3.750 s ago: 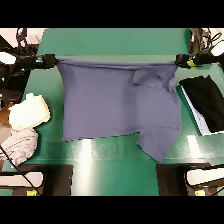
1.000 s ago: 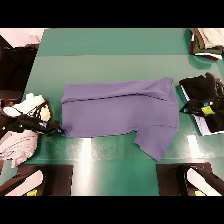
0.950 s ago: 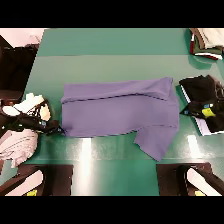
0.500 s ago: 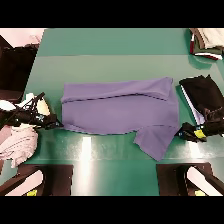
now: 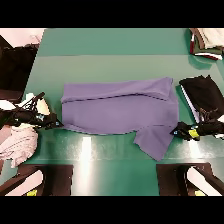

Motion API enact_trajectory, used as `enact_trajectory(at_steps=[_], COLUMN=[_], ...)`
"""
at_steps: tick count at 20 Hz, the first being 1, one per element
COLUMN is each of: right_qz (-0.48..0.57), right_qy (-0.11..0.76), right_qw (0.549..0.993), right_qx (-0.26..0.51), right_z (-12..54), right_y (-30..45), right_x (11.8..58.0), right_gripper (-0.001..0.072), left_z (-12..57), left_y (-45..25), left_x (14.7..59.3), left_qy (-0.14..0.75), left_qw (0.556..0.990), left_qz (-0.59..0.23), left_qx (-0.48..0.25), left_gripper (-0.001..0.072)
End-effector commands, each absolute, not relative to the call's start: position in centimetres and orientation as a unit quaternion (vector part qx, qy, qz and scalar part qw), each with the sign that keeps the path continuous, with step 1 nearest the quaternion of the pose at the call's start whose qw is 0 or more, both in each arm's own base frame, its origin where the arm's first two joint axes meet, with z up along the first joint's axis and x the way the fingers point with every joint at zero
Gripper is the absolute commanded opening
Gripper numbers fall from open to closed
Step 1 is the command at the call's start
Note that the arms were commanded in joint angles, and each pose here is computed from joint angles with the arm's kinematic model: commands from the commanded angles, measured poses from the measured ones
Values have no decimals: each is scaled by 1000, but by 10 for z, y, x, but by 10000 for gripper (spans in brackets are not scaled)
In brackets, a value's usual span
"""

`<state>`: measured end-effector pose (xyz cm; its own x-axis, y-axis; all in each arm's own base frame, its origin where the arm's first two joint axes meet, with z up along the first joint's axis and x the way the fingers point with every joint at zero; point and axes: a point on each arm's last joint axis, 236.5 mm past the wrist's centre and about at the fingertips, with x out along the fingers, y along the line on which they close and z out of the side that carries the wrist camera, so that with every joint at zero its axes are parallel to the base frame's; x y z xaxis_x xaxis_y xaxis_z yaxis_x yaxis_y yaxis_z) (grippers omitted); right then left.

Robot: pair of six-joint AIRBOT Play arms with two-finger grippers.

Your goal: Fold the shirts.

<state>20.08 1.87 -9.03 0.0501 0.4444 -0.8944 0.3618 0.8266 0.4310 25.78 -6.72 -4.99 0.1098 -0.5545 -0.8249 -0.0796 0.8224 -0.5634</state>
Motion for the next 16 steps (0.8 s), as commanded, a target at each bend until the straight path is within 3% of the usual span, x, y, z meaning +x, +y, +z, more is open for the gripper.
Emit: enact_trajectory(at_steps=[1,2,8,11,13,16], right_qz=[46,48,30,29,20,33], right_qy=[709,712,712,704,674,608], right_qw=[662,665,692,702,731,784], right_qx=[239,221,118,106,105,121], right_z=[-94,-92,-25,4,16,32], right_y=[20,18,-15,-11,-10,1], right_x=[198,198,183,163,165,194], right_gripper=[51,13,15,15,15,14], left_z=[-49,-50,-32,-3,11,26], left_y=[-68,-67,-53,-60,-64,-70], left_x=[255,253,238,218,207,224], left_qy=[649,652,671,664,659,625], left_qw=[699,698,696,702,707,732], left_qz=[-172,-172,-177,-193,-195,-196], left_qx=[-245,-242,-183,-171,-167,-186], left_gripper=[24,23,22,23,23,23])
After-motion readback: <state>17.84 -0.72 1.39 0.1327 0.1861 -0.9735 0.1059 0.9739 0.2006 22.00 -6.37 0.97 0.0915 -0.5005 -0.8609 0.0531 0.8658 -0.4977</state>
